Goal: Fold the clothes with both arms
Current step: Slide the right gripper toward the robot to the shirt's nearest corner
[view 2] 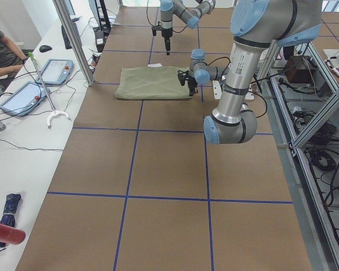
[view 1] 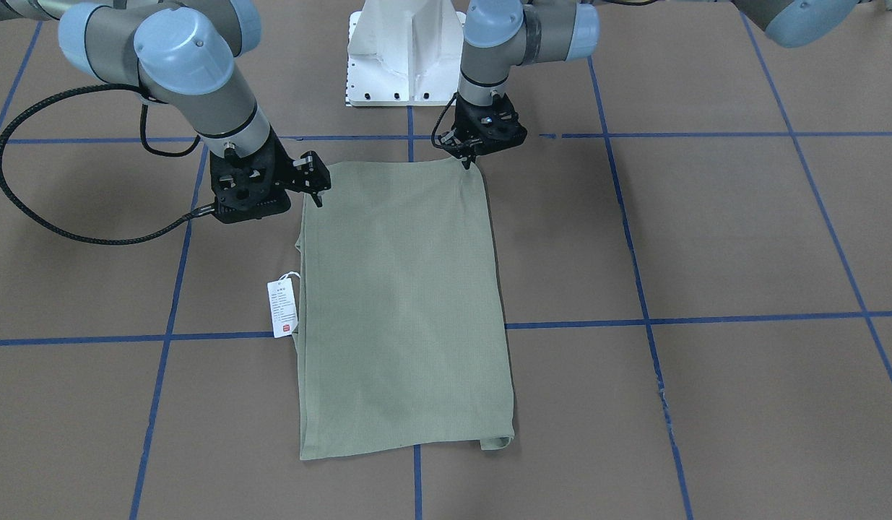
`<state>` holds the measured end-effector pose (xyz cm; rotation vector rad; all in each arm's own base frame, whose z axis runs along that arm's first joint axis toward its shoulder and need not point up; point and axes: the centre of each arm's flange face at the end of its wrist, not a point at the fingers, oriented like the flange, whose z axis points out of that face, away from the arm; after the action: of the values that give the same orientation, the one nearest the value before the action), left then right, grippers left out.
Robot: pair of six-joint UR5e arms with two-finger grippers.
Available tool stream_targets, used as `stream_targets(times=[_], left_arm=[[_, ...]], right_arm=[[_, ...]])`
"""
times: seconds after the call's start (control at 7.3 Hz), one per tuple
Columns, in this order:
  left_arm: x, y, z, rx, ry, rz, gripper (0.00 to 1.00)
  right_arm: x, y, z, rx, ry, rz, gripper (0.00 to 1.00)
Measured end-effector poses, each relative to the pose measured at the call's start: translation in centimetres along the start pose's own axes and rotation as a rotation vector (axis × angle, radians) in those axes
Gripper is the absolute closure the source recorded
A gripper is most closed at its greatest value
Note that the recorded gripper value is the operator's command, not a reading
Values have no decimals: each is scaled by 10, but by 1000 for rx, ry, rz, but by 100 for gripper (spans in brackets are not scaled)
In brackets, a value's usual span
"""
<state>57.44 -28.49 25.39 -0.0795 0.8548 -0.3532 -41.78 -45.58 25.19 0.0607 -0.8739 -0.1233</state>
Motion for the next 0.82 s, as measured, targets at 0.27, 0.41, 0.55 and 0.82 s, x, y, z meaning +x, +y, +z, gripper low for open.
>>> stream_targets(times=[0.27,0.41,0.55,0.82], left_arm=[[2,1,-7,-5,15,5,100],[3,2,-9,-7,21,7,100],[3,3,-10,-9,24,8,100],[4,3,-13,-11,31,9,100]], right_arm=[[-6,12,6,-12,-5,89,0],[-15,28,11,-21,-8,152,0],[-22,49,16,-27,-8,208,0],[-41,98,38,-8,22,354,0]])
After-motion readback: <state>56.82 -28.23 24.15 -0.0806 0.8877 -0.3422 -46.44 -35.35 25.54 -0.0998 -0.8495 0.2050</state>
